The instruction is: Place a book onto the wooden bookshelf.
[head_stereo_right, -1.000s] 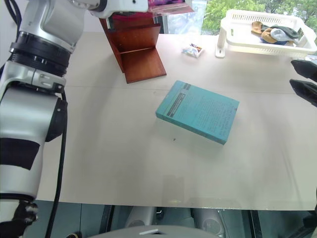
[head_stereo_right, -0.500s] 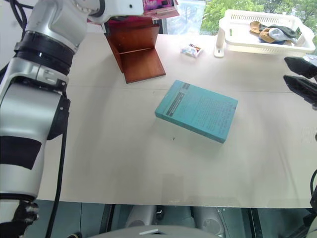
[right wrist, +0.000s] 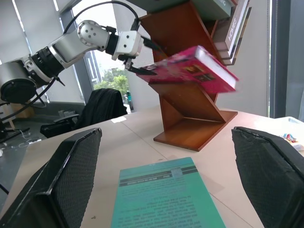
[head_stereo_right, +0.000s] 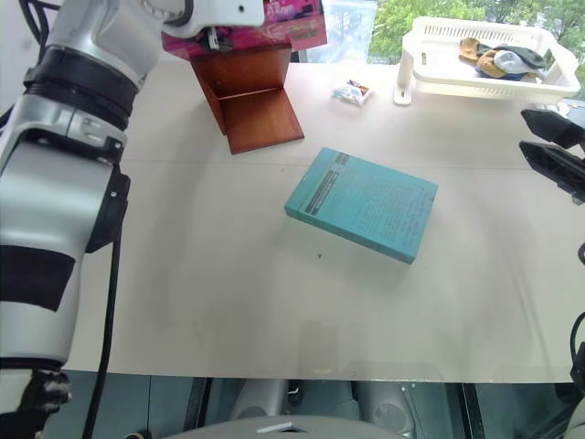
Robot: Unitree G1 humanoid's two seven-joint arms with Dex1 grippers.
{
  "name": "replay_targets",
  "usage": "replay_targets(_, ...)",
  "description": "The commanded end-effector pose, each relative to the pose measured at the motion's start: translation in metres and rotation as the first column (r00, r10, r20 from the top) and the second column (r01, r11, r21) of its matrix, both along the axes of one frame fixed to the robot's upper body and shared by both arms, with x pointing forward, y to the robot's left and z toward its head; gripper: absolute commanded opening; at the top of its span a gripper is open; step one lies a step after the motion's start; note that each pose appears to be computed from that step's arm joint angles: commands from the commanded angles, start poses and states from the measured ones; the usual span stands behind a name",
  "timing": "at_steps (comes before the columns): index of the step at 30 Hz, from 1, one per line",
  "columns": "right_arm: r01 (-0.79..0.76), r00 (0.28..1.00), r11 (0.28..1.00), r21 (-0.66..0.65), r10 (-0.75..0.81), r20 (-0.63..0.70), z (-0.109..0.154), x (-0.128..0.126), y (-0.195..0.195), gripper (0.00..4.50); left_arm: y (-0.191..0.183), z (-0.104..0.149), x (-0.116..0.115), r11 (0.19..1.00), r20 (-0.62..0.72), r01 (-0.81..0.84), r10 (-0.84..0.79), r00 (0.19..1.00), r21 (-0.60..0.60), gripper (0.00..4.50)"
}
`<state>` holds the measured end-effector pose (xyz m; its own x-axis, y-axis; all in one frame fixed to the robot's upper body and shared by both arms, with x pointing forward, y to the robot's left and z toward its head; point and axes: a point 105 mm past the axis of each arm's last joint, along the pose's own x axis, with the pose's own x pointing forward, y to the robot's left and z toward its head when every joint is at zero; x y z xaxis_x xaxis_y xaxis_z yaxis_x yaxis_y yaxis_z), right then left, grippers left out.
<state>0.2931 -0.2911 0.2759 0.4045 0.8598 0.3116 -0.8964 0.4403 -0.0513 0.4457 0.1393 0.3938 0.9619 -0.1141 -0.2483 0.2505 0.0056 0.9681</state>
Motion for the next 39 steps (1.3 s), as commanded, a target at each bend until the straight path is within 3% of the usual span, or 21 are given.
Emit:
replay_targets(1,-0.043,0.997,0.999,-0.023,0.044,0.065,0.01,-0.011,0.001,4.5,-0.002,0.02,-0.007,1.0,0.051,0.011,-0.01,0.999,-0.014,4.39)
replay_targets(6,-0.037,0.997,0.999,-0.021,0.038,0.063,0.009,-0.011,0.001,4.5,0.0,0.019,-0.009,0.999,0.041,0.026,-0.025,0.999,-0.023,4.39)
replay_targets(10,-0.028,0.999,0.999,-0.033,0.03,0.042,0.004,-0.013,0.0,4.5,0.006,0.003,-0.014,0.992,-0.032,0.109,-0.111,0.993,-0.07,4.39)
replay_targets(13,-0.016,1.0,0.999,-0.048,0.017,0.016,-0.001,-0.018,-0.003,4.5,0.029,0.02,-0.018,0.977,0.121,0.136,-0.117,0.986,-0.167,4.39)
replay_targets(16,0.004,1.0,0.998,-0.065,-0.005,-0.019,-0.008,-0.024,-0.007,4.5,0.024,0.045,-0.035,0.892,0.303,0.322,-0.226,0.926,-0.318,4.39)
replay_targets(20,0.022,0.997,0.993,-0.115,-0.03,-0.068,-0.022,-0.034,-0.011,4.5,0.007,0.04,-0.065,0.583,0.353,0.556,-0.433,0.829,-0.593,4.39)
replay_targets(24,0.039,0.99,0.983,-0.181,-0.062,-0.124,-0.038,-0.045,-0.014,4.5,0.005,-0.006,-0.1,0.287,0.267,0.506,-0.589,0.762,-0.813,4.39)
replay_targets(27,0.078,0.985,0.977,-0.197,-0.107,-0.136,-0.046,-0.05,-0.02,4.5,0.018,-0.053,-0.115,0.17,0.197,0.367,-0.606,0.771,-0.914,4.39)
replay_targets(29,0.116,0.976,0.97,-0.214,-0.151,-0.157,-0.056,-0.053,-0.025,4.5,0.045,-0.079,-0.113,0.101,0.177,0.264,-0.514,0.839,-0.959,4.39)
replay_targets(31,0.135,0.962,0.955,-0.265,-0.191,-0.196,-0.072,-0.057,-0.03,4.5,0.065,-0.115,-0.119,0.082,0.094,0.15,-0.476,0.875,-0.985,4.39)
replay_targets(33,0.137,0.945,0.939,-0.315,-0.219,-0.243,-0.091,-0.064,-0.034,4.5,0.068,-0.158,-0.139,0.082,-0.022,0.027,-0.543,0.839,-0.996,4.39)
replay_targets(36,0.133,0.911,0.907,-0.399,-0.271,-0.312,-0.12,-0.075,-0.043,4.5,0.072,-0.224,-0.166,0.151,-0.226,-0.169,-0.57,0.79,-0.974,4.39)
replay_targets(39,0.118,0.891,0.874,-0.471,-0.303,-0.339,-0.138,-0.081,-0.048,4.5,0.081,-0.261,-0.177,0.193,-0.339,-0.279,-0.539,0.771,-0.941,4.39)
